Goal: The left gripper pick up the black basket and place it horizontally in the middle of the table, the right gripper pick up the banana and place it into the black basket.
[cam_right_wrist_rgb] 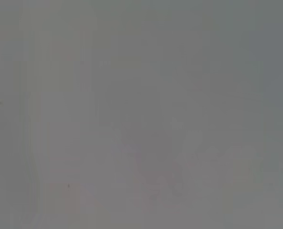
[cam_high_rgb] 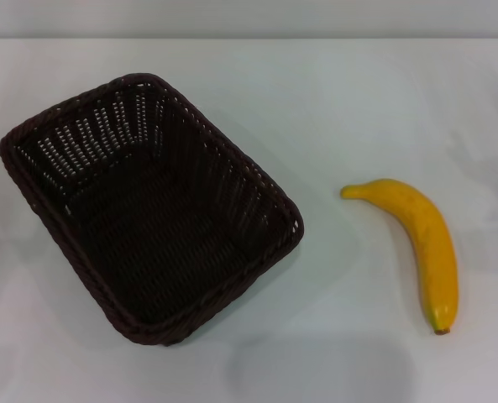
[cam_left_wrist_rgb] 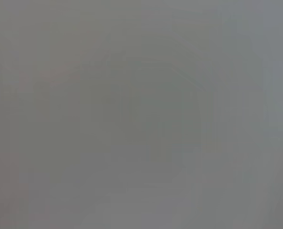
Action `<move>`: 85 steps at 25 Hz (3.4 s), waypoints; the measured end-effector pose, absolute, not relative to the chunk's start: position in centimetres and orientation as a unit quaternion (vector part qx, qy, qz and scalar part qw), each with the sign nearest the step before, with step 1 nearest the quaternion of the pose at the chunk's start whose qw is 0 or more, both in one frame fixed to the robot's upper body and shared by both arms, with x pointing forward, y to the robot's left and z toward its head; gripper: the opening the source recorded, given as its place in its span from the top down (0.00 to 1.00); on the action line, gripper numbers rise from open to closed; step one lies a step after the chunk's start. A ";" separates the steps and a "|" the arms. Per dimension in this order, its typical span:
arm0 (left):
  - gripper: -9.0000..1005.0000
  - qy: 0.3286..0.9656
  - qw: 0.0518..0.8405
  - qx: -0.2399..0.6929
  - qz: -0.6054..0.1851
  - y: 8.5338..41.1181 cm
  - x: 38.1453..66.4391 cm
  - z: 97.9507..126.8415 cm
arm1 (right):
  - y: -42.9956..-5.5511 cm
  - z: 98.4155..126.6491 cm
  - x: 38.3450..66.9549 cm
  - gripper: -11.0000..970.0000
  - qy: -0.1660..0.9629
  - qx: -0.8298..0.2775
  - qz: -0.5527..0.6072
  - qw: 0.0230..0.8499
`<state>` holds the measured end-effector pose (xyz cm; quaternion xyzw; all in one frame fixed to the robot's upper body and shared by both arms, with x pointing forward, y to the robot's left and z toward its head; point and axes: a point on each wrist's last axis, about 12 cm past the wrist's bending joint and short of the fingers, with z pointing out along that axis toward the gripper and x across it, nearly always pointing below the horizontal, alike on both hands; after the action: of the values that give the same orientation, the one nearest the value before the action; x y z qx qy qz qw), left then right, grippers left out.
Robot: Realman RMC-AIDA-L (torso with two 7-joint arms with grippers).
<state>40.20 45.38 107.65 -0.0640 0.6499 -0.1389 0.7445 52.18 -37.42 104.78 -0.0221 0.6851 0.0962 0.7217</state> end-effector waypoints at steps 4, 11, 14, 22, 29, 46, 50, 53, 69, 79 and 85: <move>0.16 0.649 0.745 -0.064 -0.138 45.4 40.2 107.7 | -37.5 104.7 52.1 0.13 0.686 -0.019 0.095 0.721; 0.16 0.648 0.744 -0.070 -0.146 45.7 40.2 107.9 | -37.5 104.6 52.0 0.13 0.687 -0.017 0.096 0.720; 0.16 0.651 0.741 -0.065 -0.150 46.0 40.3 108.4 | -37.5 104.6 52.0 0.13 0.687 -0.017 0.096 0.720; 0.16 0.682 0.708 -0.047 -0.177 48.8 41.3 112.9 | -37.4 104.6 52.1 0.13 0.687 -0.019 0.095 0.720; 0.16 0.774 0.601 -0.013 -0.199 50.6 45.0 116.9 | -37.3 104.7 52.2 0.13 0.687 -0.021 0.095 0.721; 0.19 0.853 0.441 0.200 -0.195 44.5 57.2 122.9 | -37.6 105.1 52.5 0.13 0.678 -0.007 0.090 0.730; 0.22 0.864 0.397 0.241 -0.192 42.5 59.2 123.0 | -37.8 105.5 52.8 0.13 0.668 0.005 0.089 0.738; 0.24 0.878 0.348 0.280 -0.170 40.9 60.4 122.6 | -38.0 105.8 52.8 0.13 0.663 0.009 0.091 0.743; 0.34 0.872 0.315 0.346 -0.145 37.7 62.1 120.1 | -38.6 105.6 52.3 0.13 0.662 0.037 0.101 0.742; 0.13 0.855 0.327 0.376 -0.144 36.6 62.0 118.3 | -38.5 105.7 52.4 0.13 0.661 0.042 0.108 0.741; 0.11 0.847 0.336 0.384 -0.148 36.3 62.3 117.6 | -38.6 105.6 52.3 0.13 0.662 0.051 0.115 0.739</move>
<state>62.30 36.30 117.63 0.3838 0.8471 -0.1483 0.3362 52.25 -38.56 105.57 0.0510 0.6619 0.1154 0.7389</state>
